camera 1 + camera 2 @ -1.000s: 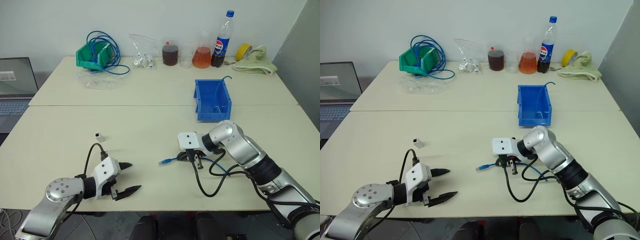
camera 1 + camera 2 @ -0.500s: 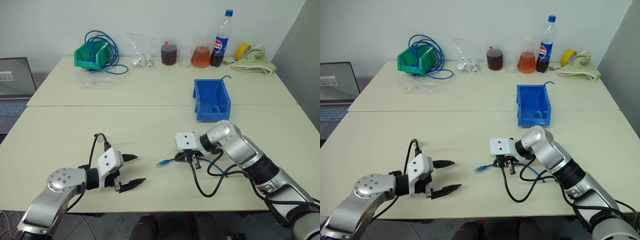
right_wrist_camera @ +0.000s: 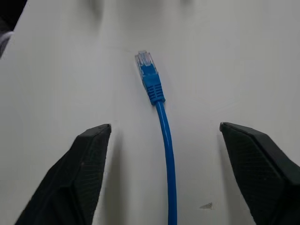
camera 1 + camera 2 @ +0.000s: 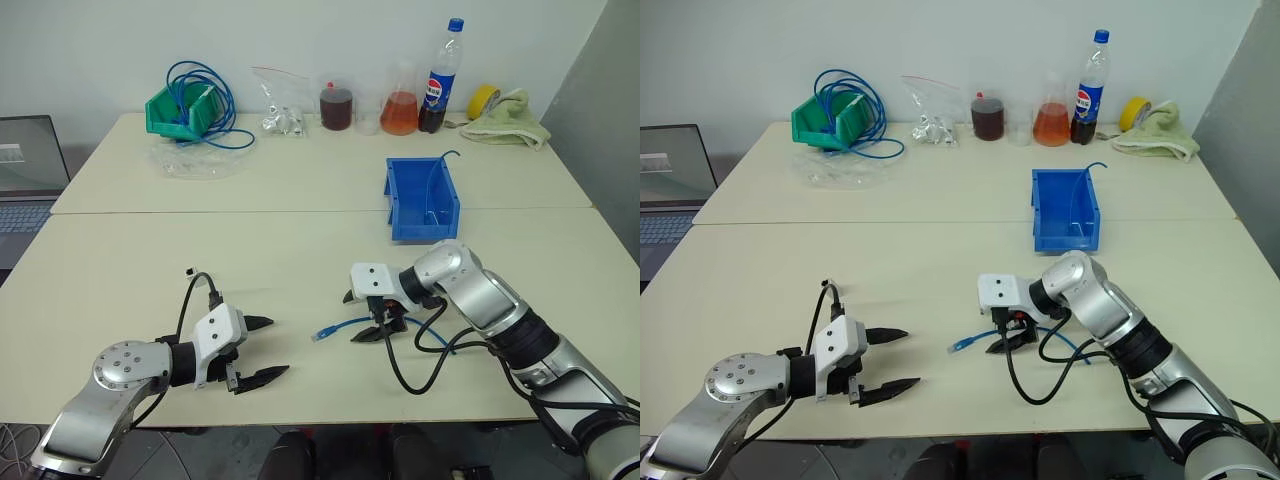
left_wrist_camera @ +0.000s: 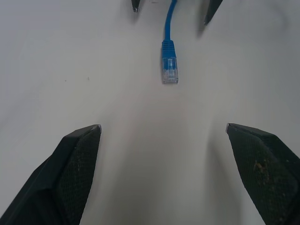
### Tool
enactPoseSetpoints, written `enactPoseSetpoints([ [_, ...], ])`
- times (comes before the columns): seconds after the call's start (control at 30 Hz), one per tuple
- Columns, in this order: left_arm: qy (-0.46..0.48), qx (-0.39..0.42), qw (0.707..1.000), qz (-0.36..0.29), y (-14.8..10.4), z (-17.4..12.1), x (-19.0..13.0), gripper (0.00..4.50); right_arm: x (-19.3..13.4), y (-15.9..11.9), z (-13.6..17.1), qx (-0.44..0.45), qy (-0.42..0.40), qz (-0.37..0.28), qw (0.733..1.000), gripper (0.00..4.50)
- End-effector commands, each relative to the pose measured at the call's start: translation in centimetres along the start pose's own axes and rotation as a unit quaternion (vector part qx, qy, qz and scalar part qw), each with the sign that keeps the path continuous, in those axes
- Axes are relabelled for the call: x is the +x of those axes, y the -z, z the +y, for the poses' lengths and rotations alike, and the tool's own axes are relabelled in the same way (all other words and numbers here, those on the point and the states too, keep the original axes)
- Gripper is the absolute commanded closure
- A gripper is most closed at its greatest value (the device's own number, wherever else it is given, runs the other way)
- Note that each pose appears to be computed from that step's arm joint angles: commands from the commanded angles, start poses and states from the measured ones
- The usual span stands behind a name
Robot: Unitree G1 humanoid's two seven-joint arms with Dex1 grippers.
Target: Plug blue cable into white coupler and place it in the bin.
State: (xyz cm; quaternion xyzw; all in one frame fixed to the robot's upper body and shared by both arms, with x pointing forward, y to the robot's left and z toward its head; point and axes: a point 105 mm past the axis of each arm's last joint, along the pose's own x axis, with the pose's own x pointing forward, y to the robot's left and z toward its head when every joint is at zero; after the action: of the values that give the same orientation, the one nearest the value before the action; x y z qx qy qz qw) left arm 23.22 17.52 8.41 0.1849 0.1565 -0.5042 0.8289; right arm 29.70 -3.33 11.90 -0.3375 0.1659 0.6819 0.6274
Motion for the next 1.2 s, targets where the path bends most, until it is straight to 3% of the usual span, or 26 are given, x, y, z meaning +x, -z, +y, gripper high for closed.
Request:
enactPoseSetpoints([
  [0.03,-0.002,0.02,1.0,-0.016,-1.1,-0.2,0.4,0.0,-2.9,-2.1,-0.4,-0.007,0.039,-0.048,0.998,0.04],
  [0.2,0.009,0.013,1.0,-0.013,-1.5,-1.0,2.0,0.0,-6.0,-2.1,2.7,0.046,0.043,-0.104,0.993,0.04],
  [0.4,0.017,0.025,0.999,0.012,-1.4,-1.1,3.5,0.0,-5.8,-1.2,6.7,0.07,0.052,-0.119,0.989,0.04],
  [0.53,0.015,0.03,0.999,0.013,-1.9,-0.5,4.7,0.0,-5.2,0.3,7.6,0.086,0.077,-0.101,0.988,0.04],
  [0.9,0.004,0.027,0.998,0.05,-1.2,0.2,5.3,0.0,-4.9,0.2,8.0,0.097,0.091,-0.11,0.985,0.04],
  [1.2,0.027,0.01,0.996,0.081,0.0,-1.2,5.6,1.44,-5.0,-0.5,7.7,0.094,0.096,-0.121,0.984,0.0],
])
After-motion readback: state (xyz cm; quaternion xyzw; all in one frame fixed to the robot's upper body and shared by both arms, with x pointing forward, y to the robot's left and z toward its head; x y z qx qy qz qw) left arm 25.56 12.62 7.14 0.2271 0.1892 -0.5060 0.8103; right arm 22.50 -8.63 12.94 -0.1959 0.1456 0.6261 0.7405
